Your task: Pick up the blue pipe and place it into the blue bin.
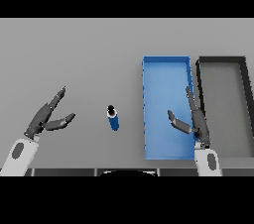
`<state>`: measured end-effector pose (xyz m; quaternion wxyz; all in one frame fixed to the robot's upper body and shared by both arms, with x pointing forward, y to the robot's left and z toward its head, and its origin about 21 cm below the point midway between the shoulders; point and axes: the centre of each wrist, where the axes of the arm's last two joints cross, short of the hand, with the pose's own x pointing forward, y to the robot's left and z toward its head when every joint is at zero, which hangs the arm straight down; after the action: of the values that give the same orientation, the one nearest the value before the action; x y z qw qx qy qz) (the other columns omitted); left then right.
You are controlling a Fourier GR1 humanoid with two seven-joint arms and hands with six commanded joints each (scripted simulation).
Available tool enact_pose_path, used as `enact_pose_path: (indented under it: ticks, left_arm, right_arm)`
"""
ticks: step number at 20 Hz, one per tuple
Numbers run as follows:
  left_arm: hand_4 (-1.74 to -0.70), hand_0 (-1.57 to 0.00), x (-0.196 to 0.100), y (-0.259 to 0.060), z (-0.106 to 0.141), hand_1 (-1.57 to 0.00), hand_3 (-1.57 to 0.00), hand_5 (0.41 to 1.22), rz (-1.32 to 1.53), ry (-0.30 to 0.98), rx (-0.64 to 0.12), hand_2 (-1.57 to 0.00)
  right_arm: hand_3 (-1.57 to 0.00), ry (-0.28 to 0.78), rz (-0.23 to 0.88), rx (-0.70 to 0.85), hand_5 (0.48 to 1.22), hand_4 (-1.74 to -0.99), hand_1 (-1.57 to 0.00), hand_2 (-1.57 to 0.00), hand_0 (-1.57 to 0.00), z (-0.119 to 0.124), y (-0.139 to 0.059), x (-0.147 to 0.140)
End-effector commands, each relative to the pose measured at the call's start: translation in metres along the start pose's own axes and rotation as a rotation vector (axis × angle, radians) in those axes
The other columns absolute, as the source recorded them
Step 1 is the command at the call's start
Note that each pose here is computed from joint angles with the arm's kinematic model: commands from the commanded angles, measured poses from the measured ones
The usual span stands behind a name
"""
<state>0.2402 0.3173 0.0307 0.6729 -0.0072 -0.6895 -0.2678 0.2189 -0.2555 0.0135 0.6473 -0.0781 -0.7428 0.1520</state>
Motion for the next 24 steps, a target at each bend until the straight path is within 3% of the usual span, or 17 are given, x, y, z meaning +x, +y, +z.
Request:
enact_pose_path:
  ticks: [1,5,9,13,19,24]
  left_arm:
    - [-1.03,0.00,0.002,-0.005,0.003,0.00,0.00,0.549,-0.002,0.007,-0.044,0.00]
    - [-1.11,0.00,0.006,-0.039,0.005,0.00,0.00,0.497,0.023,0.036,-0.203,0.00]
    - [-1.14,0.00,0.011,-0.065,-0.006,0.00,0.00,0.455,-0.001,0.053,-0.279,0.00]
    - [-1.15,0.00,0.010,-0.093,-0.020,0.00,0.00,0.452,0.030,0.030,-0.316,0.00]
    - [-1.14,0.00,0.004,-0.126,-0.050,0.00,0.00,0.460,0.069,-0.004,-0.308,0.00]
    - [-1.06,0.00,-0.001,-0.142,-0.063,0.00,0.00,0.425,0.013,0.016,-0.311,0.00]
  right_arm:
    - [0.00,0.004,-0.002,0.002,0.616,-1.179,0.00,0.00,0.00,-0.003,-0.001,0.000]
    - [0.00,0.009,0.009,0.004,0.617,-1.164,0.00,0.00,0.00,-0.002,0.001,-0.001]
    - [0.00,0.032,-0.017,0.001,0.617,-1.195,0.00,0.00,0.00,-0.003,0.003,-0.001]
    - [0.00,0.015,-0.026,0.000,0.627,-1.218,0.00,0.00,0.00,-0.005,0.003,0.002]
    - [0.00,0.031,-0.016,-0.005,0.625,-1.205,0.00,0.00,0.00,0.003,0.002,-0.001]
    - [0.00,0.027,-0.027,-0.007,0.642,-1.222,0.00,0.00,0.00,0.005,-0.003,-0.001]
